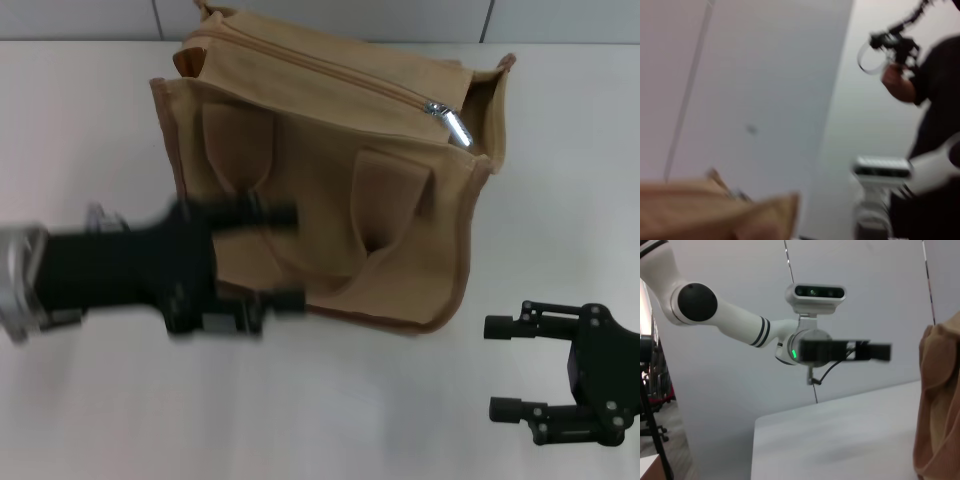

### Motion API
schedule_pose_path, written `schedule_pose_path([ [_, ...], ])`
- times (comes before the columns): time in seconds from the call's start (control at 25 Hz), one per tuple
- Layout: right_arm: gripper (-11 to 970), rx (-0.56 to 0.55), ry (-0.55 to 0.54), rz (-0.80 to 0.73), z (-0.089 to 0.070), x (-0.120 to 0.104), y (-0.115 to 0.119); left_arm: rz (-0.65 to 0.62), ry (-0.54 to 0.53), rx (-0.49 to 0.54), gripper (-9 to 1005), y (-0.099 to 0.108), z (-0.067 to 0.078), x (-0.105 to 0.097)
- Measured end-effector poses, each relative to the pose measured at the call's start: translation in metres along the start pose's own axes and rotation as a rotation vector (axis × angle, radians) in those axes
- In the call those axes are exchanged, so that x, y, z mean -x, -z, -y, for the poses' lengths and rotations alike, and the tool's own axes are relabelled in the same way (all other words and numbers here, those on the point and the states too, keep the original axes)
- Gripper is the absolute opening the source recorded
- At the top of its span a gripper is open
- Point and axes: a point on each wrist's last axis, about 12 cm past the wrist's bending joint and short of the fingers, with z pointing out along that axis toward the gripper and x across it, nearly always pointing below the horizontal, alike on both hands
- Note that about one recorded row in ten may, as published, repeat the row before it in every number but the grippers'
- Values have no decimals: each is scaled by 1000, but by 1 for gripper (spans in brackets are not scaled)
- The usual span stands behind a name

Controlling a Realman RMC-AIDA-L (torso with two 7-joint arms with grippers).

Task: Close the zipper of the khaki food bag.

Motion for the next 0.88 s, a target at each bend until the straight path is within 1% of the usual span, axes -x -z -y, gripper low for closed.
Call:
schedule_pose_path([
  [0.08, 752, 8, -3, -6, 0, 0, -1, -33, 1, -23, 827, -3, 8, -13],
  [0.2, 753, 12, -9, -3, 0, -2, -3, -65, -6, -28, 827, -5, 18, -34],
  [0.36, 753, 12, -13, -20, 1, -5, -7, -113, -1, 4, 826, -7, 24, -56],
  [0.52, 753, 19, -18, -46, 3, -8, -15, -151, 11, 48, 825, -6, 25, -68],
  [0.64, 753, 22, -21, -62, 4, -10, -20, -159, 11, 58, 825, -8, 24, -70],
  [0.88, 753, 20, -15, -70, 6, -11, -22, -160, 15, 56, 825, -7, 24, -70],
])
